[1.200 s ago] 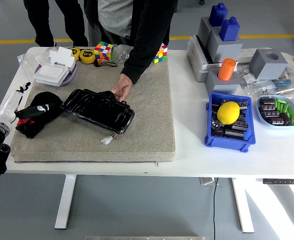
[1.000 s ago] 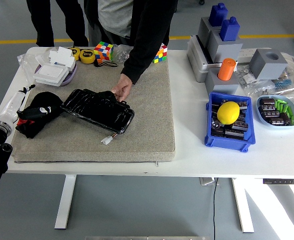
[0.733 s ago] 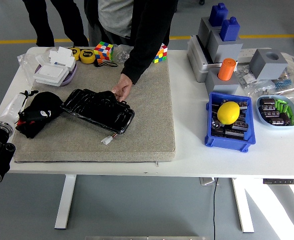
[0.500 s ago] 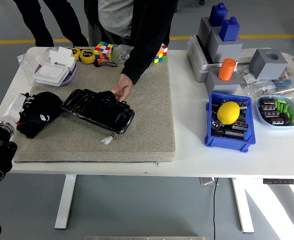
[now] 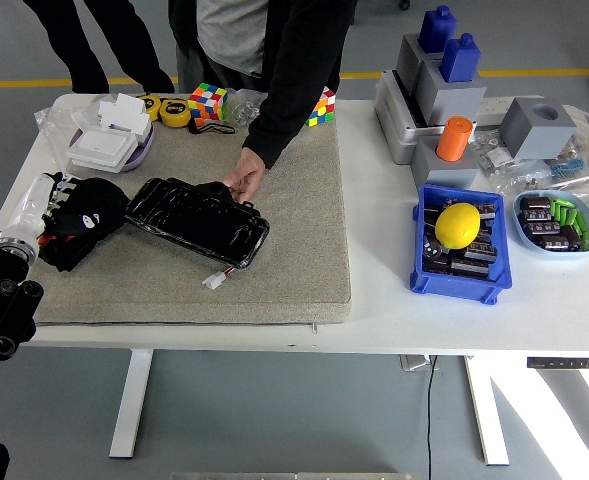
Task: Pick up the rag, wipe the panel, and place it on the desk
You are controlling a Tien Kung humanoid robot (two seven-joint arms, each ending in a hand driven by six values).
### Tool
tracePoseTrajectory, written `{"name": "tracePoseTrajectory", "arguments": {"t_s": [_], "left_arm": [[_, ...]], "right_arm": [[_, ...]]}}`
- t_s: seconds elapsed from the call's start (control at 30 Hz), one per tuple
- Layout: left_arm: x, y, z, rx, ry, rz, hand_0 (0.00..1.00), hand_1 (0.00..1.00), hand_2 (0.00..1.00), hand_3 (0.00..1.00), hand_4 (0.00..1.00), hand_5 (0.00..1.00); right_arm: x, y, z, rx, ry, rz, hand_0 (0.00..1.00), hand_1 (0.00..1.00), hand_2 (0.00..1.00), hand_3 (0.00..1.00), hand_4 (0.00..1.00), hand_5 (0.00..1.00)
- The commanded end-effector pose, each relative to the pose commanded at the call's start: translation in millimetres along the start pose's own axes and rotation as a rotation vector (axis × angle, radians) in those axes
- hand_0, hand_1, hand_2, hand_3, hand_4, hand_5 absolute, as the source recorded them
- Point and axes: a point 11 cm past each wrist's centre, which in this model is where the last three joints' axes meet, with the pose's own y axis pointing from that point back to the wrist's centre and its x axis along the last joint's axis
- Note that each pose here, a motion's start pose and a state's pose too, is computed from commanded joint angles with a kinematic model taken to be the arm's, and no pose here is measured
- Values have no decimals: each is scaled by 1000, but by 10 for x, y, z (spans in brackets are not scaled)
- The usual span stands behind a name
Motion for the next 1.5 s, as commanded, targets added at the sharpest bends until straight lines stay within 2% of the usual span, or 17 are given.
{"name": "tracePoseTrajectory", "arguments": {"t_s": [0.1,0.13,0.4,0.57,0.7,0.8,0.97,1.17,1.5], "left_arm": [[37,6,15,-12,-19,14,261,306,438,561,664,2],[61,7,22,-16,-23,21,221,268,388,557,656,2],[317,25,149,-81,-62,108,212,258,370,554,655,2],[336,48,283,-135,-42,128,209,251,358,553,659,2],[274,62,469,-196,-35,120,209,251,358,553,659,2],[176,70,528,-219,-40,101,209,252,358,554,664,2],[49,63,526,-227,-49,78,214,257,359,555,671,2],[-23,61,473,-218,-39,74,216,259,363,556,669,2],[-121,46,593,-234,-31,48,217,261,364,556,671,2]], "right_arm": [[15,1,0,2,1,4,587,565,482,521,911,373],[17,1,-2,3,1,4,587,565,481,521,909,373],[11,8,17,2,6,3,587,565,481,521,908,374],[20,23,66,-5,6,5,587,564,480,520,906,372],[-3,14,39,1,6,1,587,564,480,520,906,372],[-7,14,33,4,7,-2,588,565,481,521,906,370],[-10,10,7,13,4,-3,588,563,481,521,905,368],[-15,11,8,14,4,-5,588,563,479,521,904,369],[-50,-4,-47,25,-11,-9,588,563,480,520,903,367]]}}
